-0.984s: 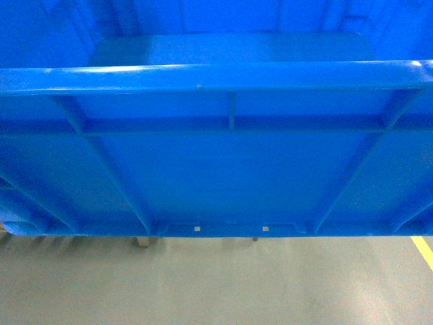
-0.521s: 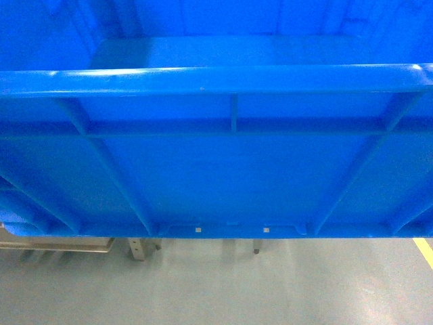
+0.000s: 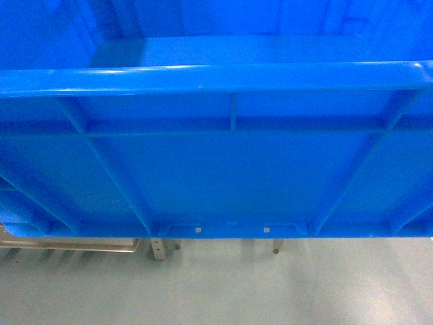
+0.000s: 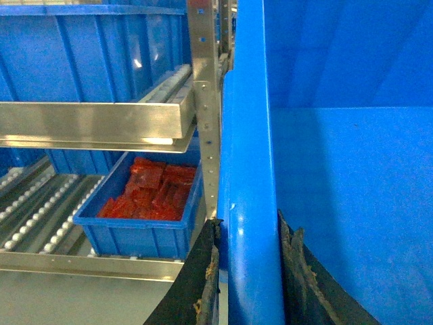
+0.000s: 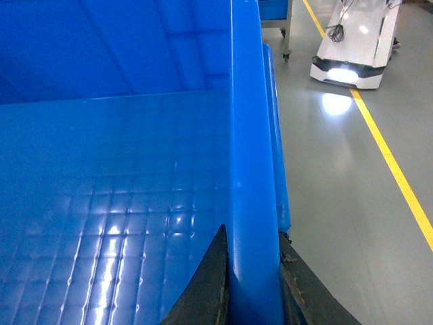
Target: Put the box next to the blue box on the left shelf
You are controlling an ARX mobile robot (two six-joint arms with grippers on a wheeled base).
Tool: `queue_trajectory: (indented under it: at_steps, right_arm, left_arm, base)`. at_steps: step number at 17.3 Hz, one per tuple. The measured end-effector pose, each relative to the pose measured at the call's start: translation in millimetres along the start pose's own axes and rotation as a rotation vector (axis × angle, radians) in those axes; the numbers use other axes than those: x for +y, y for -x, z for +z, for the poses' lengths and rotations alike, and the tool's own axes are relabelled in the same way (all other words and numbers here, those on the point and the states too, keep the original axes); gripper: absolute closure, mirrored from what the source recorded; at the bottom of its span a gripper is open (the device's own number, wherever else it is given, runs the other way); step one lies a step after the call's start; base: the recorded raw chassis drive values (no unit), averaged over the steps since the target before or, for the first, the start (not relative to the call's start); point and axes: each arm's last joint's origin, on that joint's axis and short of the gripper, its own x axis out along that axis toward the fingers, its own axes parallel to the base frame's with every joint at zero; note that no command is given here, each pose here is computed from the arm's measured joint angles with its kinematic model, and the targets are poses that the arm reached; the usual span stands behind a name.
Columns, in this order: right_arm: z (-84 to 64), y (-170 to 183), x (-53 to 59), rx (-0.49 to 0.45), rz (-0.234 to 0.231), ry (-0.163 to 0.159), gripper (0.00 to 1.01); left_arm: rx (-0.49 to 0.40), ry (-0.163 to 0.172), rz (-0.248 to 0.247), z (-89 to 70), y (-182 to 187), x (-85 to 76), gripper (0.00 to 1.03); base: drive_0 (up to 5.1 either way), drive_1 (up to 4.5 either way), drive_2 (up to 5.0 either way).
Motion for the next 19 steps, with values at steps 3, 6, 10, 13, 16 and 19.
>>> queue_trajectory:
  at_steps: [3,6,10,13,16,19]
  right_arm:
    - [-0.4,0.0,-0.1,0.003,-0.001,0.000,0.91]
    - [-0.3,0.0,-0.1,0.003,0.000,0.000,0.91]
    - [-0.2,0.1,0.4,0.002,0.002,0.001,0.91]
    - [0.6,0.5,-0.1,-0.003,-0.001,-0.001,0.91]
    - [0.1,0.8,1.1,-0.002,0.004,0.001,0.91]
    - [0.1,0.9,1.1,0.000,0.003,0.001,0.91]
  left_arm:
    - [0.000,-0.001,0.000,0.0,0.0,0.0,0.86]
    - [0.000,-0.002,0.000,0.0,0.0,0.0,0.86]
    - [0.003,-0.003,-0.001,-0.5,0.0,0.0,0.86]
    - [-0.004,-0.001,0.000,0.3,0.1,0.0,0.87]
    - [0.001,-0.003,0.000,-0.3,0.2,0.1,0.87]
    - [0.003,-0.004,0.001,-0.5,0.2,0.1,0.87]
  base:
    - [-0.1,3.87,-4.1]
    - [-0.1,3.87,-4.1]
    - [-4.9,1.39,3.3]
    - [-4.9,1.39,3.3]
    - [-4.9,1.39,3.3]
    - [-4.9,1.39,3.3]
